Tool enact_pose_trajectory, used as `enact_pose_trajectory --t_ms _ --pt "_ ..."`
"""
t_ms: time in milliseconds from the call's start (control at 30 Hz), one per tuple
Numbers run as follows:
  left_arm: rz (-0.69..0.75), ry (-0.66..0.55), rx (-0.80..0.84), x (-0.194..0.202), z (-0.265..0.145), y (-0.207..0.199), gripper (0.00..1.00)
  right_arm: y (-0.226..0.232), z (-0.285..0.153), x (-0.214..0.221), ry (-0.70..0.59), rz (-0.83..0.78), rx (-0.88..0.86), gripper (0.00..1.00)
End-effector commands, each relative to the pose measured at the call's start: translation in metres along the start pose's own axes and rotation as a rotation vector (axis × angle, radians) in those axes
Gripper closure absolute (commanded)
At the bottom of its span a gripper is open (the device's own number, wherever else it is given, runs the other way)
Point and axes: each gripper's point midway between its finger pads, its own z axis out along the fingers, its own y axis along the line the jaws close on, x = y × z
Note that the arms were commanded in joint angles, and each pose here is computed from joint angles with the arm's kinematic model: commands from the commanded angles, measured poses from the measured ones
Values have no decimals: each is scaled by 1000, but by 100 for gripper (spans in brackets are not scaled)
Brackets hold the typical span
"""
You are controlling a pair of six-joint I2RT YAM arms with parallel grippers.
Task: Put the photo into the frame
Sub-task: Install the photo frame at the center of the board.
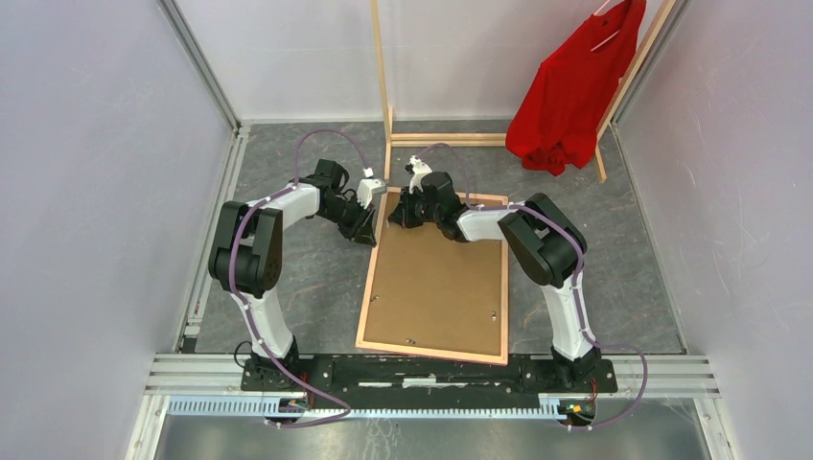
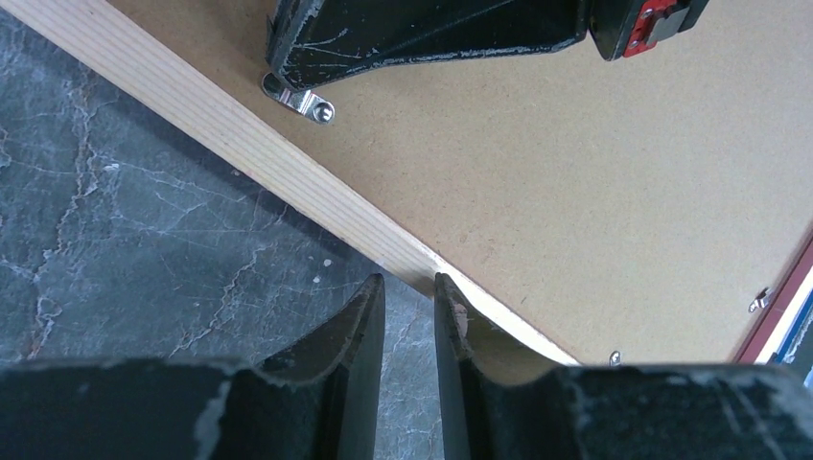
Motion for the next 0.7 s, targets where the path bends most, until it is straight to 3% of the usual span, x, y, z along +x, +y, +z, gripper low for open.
enact_pose_trajectory --t_ms 0,667 --pt "15 3 -6 1 -1 -5 68 8 5 -7 -12 2 -29 100" --pt "24 7 -15 1 0 -4 70 12 9 6 21 62 -75 100"
